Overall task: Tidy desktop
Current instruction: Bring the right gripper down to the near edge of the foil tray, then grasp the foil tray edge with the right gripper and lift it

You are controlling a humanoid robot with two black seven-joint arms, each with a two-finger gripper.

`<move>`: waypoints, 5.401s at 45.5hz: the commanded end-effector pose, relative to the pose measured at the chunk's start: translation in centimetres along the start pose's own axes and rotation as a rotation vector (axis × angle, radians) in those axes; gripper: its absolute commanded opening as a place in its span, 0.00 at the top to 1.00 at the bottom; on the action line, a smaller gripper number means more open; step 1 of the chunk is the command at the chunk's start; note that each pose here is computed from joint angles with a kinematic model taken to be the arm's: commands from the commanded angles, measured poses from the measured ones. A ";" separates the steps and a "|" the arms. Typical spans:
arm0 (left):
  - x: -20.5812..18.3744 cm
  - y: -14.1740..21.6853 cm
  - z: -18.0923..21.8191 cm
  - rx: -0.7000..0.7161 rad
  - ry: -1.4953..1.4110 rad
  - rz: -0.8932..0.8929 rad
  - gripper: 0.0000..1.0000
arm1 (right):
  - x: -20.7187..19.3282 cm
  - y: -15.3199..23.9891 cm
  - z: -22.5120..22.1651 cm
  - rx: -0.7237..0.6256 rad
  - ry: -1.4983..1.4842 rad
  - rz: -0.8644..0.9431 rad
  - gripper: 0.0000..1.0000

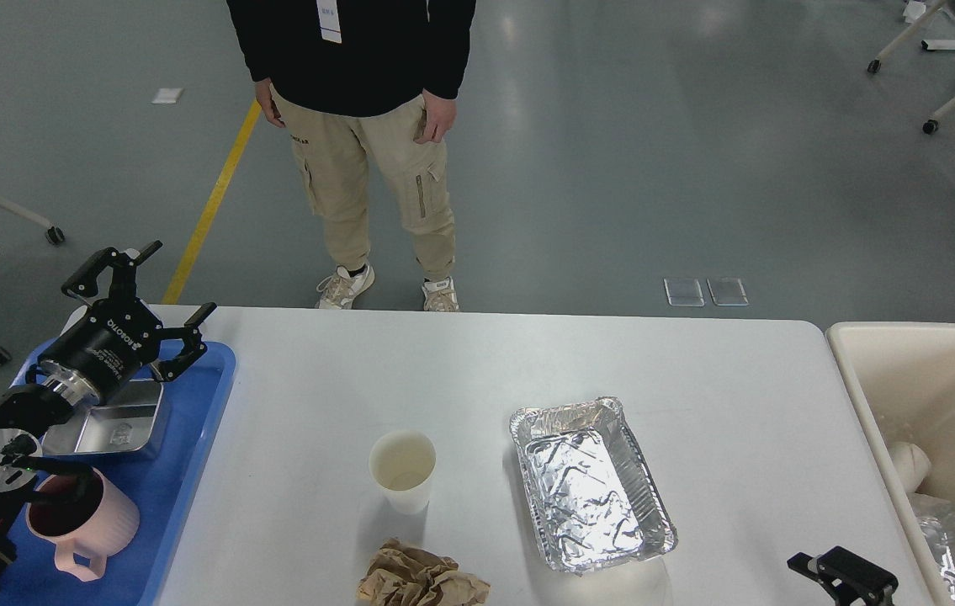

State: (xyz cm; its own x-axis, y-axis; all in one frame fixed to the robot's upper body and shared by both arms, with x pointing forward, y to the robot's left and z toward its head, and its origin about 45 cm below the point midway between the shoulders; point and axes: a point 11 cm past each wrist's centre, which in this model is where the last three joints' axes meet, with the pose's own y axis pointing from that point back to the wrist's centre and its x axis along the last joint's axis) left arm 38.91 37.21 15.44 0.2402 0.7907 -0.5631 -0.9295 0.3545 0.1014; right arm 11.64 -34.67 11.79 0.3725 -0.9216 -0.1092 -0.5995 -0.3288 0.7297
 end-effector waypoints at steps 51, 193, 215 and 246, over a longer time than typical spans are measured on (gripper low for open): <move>0.3 0.0 -0.4 0.015 -0.016 0.027 0.03 | -10.9 -7.2 -3.5 0.235 -0.226 -0.213 0.00; 3.1 4.5 2.0 -0.053 -0.013 0.030 0.03 | -7.1 -12.9 -3.8 0.245 0.245 -0.119 1.00; 2.9 4.4 1.6 -0.050 -0.004 0.027 0.03 | -0.8 -7.8 -5.7 0.205 0.396 -0.074 1.00; 2.7 4.1 1.1 -0.055 0.011 0.022 0.03 | 2.0 -3.5 -4.5 0.046 0.777 -0.254 1.00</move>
State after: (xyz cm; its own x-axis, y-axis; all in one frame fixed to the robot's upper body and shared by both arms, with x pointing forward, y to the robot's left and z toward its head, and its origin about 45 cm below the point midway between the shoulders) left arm 36.04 41.36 15.28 0.2167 0.7928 -0.5697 -0.9485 0.3090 0.0692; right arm 17.46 -33.58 11.41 0.8344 -0.5038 0.2237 -0.5015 -0.5254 0.6873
